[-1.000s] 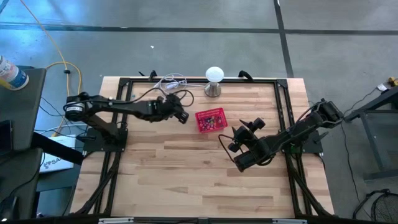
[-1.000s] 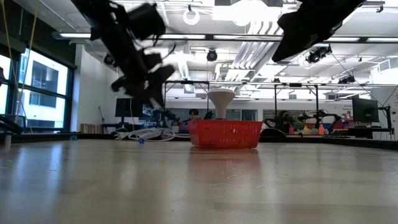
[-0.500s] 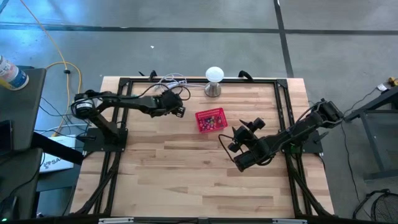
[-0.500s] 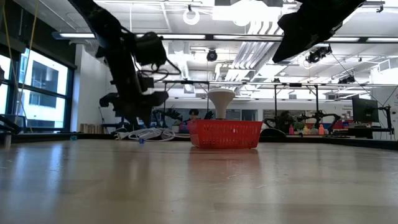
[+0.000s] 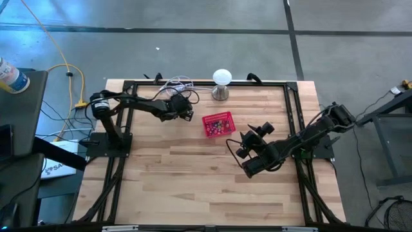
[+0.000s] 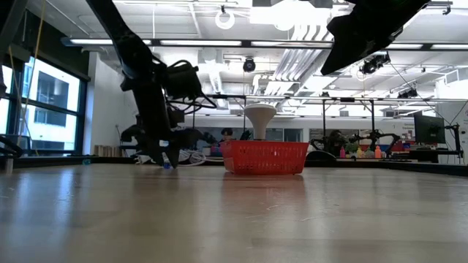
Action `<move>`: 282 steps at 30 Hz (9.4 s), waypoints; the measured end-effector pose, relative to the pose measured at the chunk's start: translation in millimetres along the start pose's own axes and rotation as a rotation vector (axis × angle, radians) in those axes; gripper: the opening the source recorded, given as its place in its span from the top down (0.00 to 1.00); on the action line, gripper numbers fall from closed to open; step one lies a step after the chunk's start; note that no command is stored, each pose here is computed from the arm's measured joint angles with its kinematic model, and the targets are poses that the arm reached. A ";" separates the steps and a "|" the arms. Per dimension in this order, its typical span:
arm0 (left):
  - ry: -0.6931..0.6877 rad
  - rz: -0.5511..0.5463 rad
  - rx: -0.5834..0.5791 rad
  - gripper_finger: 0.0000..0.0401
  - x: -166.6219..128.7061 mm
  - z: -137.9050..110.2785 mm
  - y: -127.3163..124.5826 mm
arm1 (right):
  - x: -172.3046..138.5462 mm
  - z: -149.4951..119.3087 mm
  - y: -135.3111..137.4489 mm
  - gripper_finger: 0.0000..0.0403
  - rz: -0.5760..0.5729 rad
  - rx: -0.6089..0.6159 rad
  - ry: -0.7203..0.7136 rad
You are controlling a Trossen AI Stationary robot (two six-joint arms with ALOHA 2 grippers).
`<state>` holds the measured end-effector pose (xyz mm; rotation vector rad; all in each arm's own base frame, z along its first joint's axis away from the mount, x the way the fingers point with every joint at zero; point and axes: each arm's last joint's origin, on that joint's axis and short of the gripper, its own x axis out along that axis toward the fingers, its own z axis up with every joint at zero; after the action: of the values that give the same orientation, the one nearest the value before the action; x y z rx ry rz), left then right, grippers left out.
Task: Pick & Place Dice
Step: Put the blue dice into the bin, then put the light blue dice into the bin
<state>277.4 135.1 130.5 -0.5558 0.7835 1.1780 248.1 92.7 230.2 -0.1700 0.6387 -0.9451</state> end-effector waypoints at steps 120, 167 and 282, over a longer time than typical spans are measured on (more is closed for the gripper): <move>-0.603 -0.797 0.812 0.70 -89.5 -17.7 -96.8 | 101.9 65.5 24.9 0.49 0.471 0.196 0.040; 0.236 0.146 -0.173 0.70 -84.6 45.3 138.9 | 24.5 37.5 -5.7 0.49 0.186 0.048 0.052; 1.126 0.398 0.888 0.87 94.1 58.8 123.8 | 18.6 8.9 10.3 0.49 0.345 -0.012 0.109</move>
<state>190.6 272.4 95.0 -0.2631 2.3088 0.6493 268.2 82.7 225.1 -0.0167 0.7471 -0.6204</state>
